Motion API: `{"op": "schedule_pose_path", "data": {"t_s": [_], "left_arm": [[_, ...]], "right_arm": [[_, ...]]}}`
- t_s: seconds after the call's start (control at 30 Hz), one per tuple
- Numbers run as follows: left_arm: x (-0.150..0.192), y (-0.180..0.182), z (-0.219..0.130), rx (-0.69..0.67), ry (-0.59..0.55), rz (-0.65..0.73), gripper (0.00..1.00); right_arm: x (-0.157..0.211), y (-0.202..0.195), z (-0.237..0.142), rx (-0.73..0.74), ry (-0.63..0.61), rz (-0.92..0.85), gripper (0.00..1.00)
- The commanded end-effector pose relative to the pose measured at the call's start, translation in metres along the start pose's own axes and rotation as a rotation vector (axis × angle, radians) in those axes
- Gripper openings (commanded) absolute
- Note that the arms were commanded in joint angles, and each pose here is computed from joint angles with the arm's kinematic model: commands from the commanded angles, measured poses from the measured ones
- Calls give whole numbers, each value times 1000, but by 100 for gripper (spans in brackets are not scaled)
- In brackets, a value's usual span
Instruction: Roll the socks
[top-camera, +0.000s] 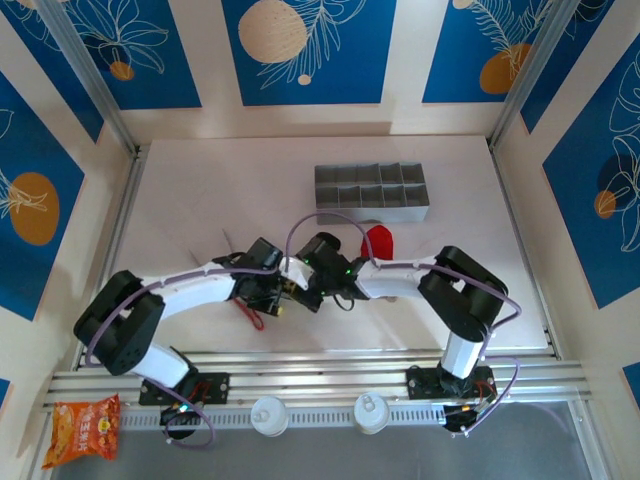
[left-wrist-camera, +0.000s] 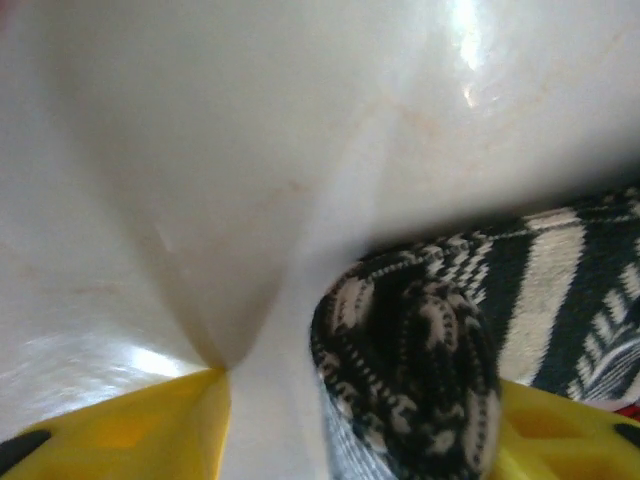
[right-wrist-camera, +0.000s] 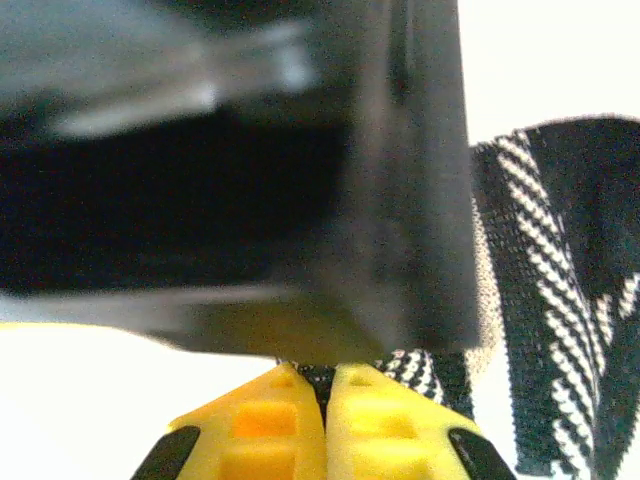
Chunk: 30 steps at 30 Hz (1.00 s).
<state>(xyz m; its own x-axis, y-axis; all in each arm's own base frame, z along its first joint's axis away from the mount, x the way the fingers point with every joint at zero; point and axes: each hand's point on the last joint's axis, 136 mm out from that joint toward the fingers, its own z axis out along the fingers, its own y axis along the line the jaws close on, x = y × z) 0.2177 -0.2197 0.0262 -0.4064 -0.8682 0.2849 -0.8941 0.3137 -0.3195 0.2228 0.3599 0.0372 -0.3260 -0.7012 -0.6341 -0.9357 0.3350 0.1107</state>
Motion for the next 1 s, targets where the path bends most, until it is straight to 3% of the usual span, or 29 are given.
{"op": "schedule_pose_path", "data": {"t_s": [0.0, 0.23, 0.4, 0.57, 0.97], "left_arm": [[-6, 12, -13, -12, -36, 30, 67], [-15, 2, -27, 64, -74, 61, 73], [-16, -2, -32, 84, -91, 103, 68], [-19, -7, -31, 121, -107, 115, 55], [-14, -22, -1, 142, -70, 151, 43]], "right_arm": [[58, 15, 7, -157, 202, 237, 0], [58, 13, 10, -281, 246, 395, 0], [52, 10, 12, -354, 289, 483, 0], [50, 7, 14, -393, 312, 567, 0], [53, 0, 17, -433, 358, 696, 0]]}}
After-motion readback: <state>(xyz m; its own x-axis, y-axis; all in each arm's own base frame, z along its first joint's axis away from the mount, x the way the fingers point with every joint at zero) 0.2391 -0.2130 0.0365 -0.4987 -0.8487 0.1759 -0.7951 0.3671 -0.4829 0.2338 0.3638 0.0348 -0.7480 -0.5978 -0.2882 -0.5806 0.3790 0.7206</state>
